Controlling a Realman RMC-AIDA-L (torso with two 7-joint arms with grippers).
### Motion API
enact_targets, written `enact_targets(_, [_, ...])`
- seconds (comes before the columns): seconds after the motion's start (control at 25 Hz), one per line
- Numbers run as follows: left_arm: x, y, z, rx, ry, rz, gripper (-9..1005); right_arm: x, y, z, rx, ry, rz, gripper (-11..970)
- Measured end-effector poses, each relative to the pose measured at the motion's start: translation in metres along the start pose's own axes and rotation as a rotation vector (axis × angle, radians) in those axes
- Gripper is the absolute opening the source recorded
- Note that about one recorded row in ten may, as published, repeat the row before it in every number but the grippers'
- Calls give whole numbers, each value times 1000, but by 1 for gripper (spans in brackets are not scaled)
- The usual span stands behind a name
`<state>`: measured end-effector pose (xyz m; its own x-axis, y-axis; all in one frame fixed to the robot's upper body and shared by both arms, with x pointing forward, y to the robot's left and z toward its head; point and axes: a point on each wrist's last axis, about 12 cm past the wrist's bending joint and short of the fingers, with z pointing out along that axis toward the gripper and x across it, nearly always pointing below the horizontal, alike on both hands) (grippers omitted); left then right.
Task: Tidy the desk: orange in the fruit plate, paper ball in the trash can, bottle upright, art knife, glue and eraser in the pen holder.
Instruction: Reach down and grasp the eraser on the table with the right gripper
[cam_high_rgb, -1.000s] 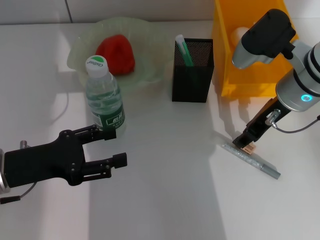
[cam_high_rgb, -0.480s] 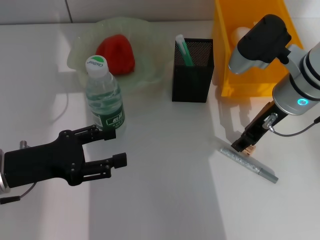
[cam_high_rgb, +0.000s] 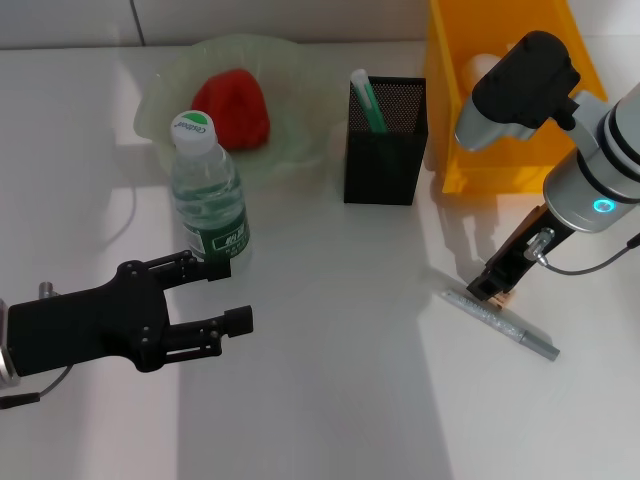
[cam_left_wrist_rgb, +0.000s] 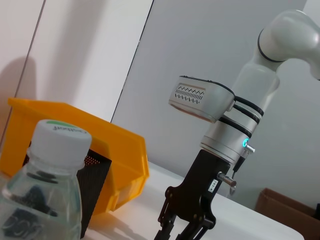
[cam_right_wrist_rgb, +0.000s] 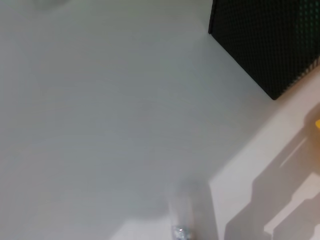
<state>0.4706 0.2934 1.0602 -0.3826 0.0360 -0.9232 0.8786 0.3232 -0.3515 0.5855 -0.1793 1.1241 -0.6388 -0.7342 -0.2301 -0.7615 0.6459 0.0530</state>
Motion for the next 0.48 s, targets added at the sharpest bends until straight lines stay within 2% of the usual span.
enact_targets(0.48, [0,1,0,-2,1,0,787,-1,5,1,11,9,-11,291])
